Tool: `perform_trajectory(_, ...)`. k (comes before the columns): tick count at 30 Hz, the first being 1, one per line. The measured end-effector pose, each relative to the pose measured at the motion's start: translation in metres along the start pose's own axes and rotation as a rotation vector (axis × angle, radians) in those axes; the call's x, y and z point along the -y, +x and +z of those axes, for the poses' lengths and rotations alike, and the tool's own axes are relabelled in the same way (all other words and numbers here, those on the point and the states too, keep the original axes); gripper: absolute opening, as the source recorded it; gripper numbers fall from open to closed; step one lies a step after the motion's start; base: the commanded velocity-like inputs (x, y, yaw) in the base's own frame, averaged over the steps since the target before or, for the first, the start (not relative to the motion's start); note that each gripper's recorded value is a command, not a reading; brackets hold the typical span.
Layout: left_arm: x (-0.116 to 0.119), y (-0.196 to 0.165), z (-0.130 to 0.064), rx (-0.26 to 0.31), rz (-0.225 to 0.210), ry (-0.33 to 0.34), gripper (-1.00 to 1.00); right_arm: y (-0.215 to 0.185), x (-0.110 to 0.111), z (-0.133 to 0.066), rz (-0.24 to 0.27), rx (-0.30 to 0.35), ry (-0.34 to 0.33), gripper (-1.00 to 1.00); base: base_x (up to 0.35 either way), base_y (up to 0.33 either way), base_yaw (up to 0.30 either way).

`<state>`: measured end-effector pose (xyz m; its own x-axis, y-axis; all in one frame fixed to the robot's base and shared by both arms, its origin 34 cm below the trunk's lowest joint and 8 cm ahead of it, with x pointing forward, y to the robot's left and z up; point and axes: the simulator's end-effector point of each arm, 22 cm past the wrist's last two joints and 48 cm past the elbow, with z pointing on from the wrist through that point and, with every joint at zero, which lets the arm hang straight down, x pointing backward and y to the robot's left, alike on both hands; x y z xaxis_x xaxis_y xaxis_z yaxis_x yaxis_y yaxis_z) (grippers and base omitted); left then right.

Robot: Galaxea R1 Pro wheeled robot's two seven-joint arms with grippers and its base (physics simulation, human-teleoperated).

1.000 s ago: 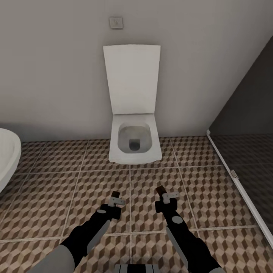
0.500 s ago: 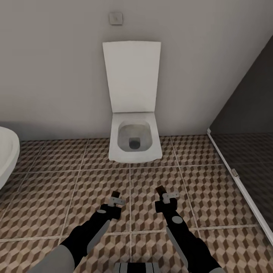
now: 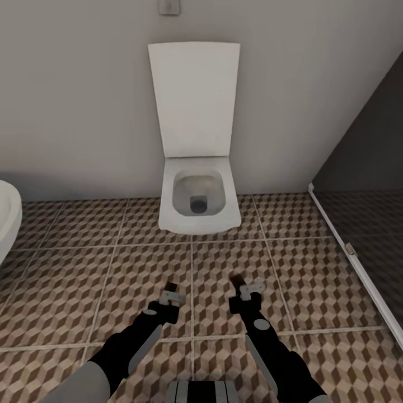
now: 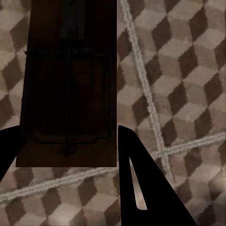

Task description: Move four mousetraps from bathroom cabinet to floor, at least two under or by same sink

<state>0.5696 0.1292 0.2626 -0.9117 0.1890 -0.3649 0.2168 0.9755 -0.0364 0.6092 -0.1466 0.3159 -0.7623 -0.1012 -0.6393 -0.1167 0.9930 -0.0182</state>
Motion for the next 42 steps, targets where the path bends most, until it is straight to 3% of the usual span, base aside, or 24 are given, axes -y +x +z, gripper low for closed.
perform_trajectory(17,0.002,0.034,0.039,-0.024,-0.003,0.005,-1.00,0.045,-0.003,0.028,0.001,-0.025,-0.002,-1.00,0.000,0.000,0.000)
perform_trajectory(24,0.003,0.036,0.042,-0.027,-0.005,0.008,-1.00,0.049,-0.002,0.030,-0.001,-0.031,-0.002,-1.00,0.000,0.000,0.000)
perform_trajectory(29,0.000,0.036,0.043,-0.023,-0.005,0.004,-1.00,0.044,-0.002,0.030,-0.073,-0.005,-0.006,-1.00,0.000,0.000,0.000)
perform_trajectory(32,-0.005,0.029,0.042,0.011,-0.010,-0.002,-1.00,0.038,-0.014,0.029,-0.142,0.026,-0.046,-1.00,0.000,0.000,0.000)
perform_trajectory(37,-0.019,-0.007,0.040,0.195,-0.049,-0.018,-1.00,0.037,-0.038,0.027,-0.197,0.040,-0.157,-1.00,0.000,0.000,0.000)
perform_trajectory(42,-0.033,-0.006,0.041,0.225,-0.052,-0.039,-1.00,0.035,-0.042,0.026,-0.207,0.056,-0.184,-1.00,0.000,0.000,0.000)
